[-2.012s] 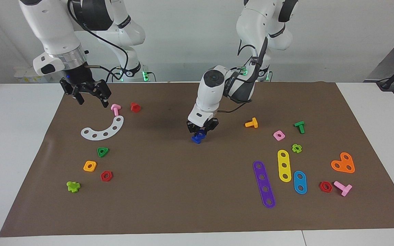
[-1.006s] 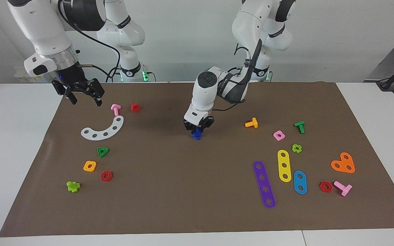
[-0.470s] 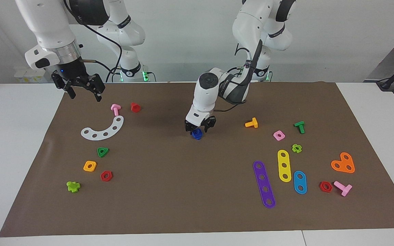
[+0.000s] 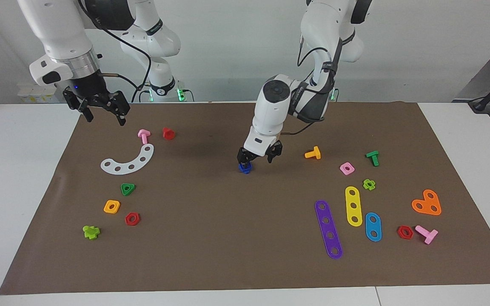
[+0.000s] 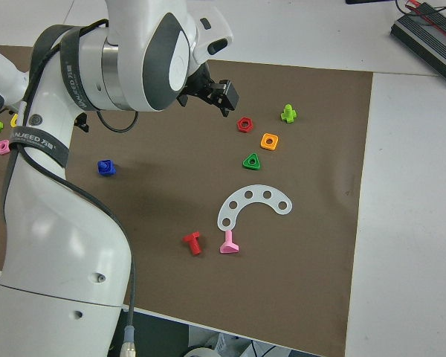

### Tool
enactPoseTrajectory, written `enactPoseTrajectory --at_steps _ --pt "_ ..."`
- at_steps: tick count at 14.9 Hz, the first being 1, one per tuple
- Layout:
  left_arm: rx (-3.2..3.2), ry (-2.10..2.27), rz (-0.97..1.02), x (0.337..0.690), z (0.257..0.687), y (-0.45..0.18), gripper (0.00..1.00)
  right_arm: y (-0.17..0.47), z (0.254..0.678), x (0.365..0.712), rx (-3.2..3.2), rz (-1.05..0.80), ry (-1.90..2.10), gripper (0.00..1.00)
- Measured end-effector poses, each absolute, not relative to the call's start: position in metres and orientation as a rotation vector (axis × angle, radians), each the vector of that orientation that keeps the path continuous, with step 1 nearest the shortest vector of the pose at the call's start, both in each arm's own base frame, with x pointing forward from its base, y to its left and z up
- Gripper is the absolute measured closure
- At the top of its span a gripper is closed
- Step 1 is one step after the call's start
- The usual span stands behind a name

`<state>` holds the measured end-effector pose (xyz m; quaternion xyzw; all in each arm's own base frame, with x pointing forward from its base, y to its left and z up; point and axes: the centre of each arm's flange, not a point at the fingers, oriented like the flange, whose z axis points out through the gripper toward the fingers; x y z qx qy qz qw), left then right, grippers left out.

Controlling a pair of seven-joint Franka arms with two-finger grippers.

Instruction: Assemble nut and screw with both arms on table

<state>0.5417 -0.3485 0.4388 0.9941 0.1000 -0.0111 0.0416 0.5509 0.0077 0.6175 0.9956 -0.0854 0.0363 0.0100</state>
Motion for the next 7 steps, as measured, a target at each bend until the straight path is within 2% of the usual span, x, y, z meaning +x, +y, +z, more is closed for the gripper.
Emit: enactPoseTrajectory --at_steps 3,7 --pt "3.083 0.175 -0.105 0.555 0.477 -0.272 0.0 0.01 0.616 0.55 3.108 0.097 -0.261 0.0" --pt "3.118 -0.092 -0.216 0.573 0.482 -0.165 0.0 0.021 0.611 0.542 3.105 -0.008 -0.228 0.0"
